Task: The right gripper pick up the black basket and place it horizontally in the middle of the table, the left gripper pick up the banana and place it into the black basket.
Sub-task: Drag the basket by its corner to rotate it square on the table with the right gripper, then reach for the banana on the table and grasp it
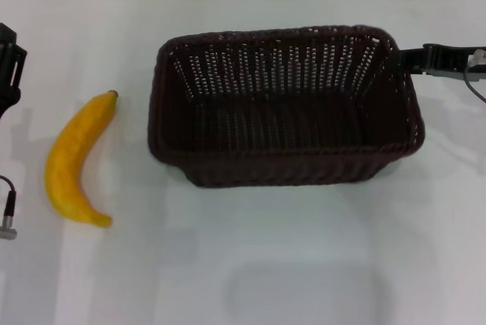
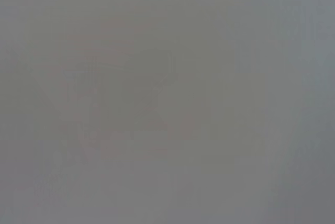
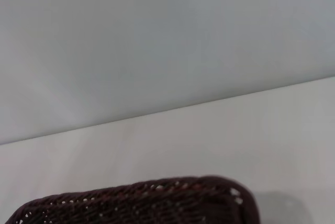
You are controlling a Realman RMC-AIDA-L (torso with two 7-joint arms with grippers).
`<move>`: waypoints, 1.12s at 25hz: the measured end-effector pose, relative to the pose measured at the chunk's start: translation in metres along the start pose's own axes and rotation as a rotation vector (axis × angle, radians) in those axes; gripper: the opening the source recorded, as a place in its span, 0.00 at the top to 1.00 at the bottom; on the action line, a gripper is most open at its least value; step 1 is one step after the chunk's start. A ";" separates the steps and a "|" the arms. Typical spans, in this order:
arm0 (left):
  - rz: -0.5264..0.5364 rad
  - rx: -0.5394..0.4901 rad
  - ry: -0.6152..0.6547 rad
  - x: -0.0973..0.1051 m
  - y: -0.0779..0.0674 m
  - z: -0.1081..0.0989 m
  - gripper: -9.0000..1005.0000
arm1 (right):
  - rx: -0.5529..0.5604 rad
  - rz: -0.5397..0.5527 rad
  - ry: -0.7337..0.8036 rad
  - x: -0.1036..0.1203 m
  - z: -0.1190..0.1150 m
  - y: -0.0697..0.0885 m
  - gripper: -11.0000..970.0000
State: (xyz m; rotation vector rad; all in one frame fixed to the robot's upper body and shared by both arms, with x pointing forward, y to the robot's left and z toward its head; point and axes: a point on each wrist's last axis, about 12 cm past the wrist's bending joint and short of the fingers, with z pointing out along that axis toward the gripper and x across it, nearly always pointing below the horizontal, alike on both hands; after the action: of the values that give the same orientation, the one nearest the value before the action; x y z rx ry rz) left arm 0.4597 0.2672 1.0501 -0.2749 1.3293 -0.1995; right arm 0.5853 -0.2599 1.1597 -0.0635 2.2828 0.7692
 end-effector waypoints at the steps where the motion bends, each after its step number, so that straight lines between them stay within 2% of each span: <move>1: 0.000 0.000 0.000 0.000 0.000 0.000 0.13 | 0.001 -0.003 -0.005 0.000 -0.001 0.000 0.68; 5: 0.000 0.000 0.004 0.001 0.000 -0.001 0.13 | 0.016 -0.017 -0.058 -0.004 -0.009 -0.004 0.60; 11: 0.000 0.002 0.006 0.001 0.000 -0.002 0.13 | 0.048 -0.077 -0.148 -0.014 -0.021 -0.012 0.37; 16: 0.001 0.006 0.013 0.001 0.000 0.000 0.13 | 0.095 -0.236 -0.257 -0.023 -0.022 -0.012 0.29; 21: 0.007 0.003 0.006 0.000 0.001 0.001 0.13 | 0.229 -0.350 -0.368 -0.026 -0.021 -0.032 0.29; 28: 0.016 0.003 -0.027 -0.005 0.000 0.007 0.13 | 0.531 -0.446 -0.546 -0.024 -0.017 -0.068 0.29</move>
State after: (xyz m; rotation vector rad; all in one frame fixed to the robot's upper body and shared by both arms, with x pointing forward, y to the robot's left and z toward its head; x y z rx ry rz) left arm 0.4659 0.2688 1.0560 -0.2632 1.3042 -0.1834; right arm 0.6101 -0.3294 1.1504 -0.0970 1.7801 -0.0652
